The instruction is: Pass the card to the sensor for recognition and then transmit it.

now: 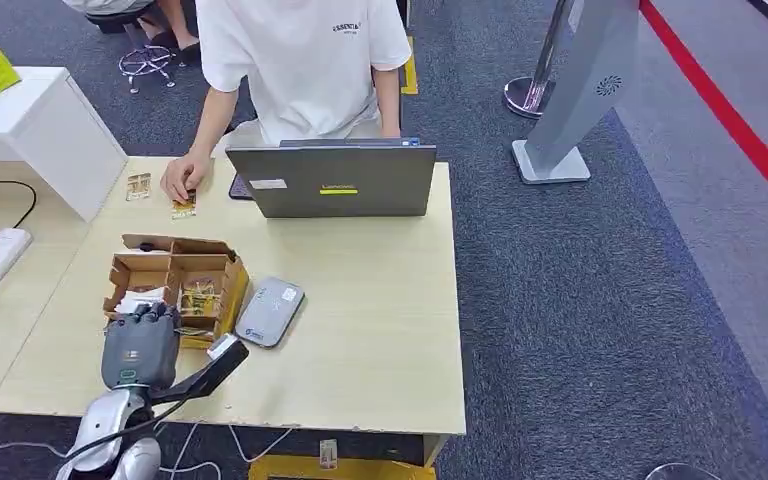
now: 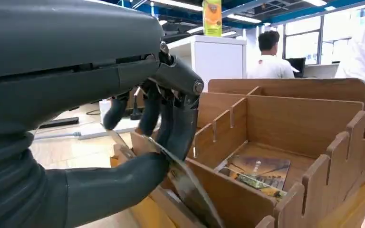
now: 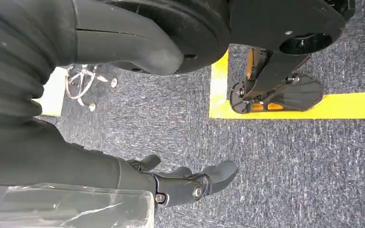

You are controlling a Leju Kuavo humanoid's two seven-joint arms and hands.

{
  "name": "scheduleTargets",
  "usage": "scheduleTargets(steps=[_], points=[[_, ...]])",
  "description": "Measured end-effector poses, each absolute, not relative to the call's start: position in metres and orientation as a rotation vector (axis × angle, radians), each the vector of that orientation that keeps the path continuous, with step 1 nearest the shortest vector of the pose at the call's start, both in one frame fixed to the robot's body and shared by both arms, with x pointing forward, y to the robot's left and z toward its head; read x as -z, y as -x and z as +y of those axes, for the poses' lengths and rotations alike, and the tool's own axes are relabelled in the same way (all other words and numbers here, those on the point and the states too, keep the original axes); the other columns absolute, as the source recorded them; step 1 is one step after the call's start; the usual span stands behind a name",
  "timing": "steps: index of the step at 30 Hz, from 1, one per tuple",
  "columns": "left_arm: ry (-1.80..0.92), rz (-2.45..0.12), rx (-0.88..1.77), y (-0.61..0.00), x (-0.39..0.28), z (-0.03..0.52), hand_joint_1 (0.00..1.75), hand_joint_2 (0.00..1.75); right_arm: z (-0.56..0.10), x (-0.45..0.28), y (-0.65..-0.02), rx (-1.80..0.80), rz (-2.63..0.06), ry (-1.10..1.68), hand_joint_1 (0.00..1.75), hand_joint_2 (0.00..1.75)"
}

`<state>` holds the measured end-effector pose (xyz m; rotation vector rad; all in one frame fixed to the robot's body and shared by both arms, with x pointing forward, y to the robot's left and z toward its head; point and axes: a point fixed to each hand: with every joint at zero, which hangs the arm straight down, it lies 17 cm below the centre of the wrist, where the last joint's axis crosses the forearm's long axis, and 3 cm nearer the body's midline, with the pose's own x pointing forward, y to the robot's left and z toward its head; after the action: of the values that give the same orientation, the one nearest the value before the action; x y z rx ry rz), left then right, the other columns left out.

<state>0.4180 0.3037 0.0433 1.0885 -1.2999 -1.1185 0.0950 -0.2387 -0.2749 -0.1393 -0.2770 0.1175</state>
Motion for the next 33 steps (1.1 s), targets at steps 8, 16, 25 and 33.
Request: scheduleTargets(steps=[8,16,25,33], points=[[-1.078,-1.304,1.114,-0.415,-0.043,0.303,1.75,1.75,-0.239,0.275,-0.096,-0.118,-0.283,0.139,0.0,1.75],[-1.087,-1.388,1.091,-0.41,-0.06,0.295,1.75,1.75,-0.241,0.275,-0.096,-0.113,-0.285,0.146,0.0,1.75],[-1.142,-1.634,1.062,-0.4,-0.154,0.258,1.75,1.75,-0.243,0.274,-0.097,-0.08,-0.289,0.157,0.0,1.75],[-1.151,-1.708,1.061,-0.391,-0.179,0.247,1.75,1.75,-0.243,0.274,-0.097,-0.079,-0.29,0.157,0.0,1.75]])
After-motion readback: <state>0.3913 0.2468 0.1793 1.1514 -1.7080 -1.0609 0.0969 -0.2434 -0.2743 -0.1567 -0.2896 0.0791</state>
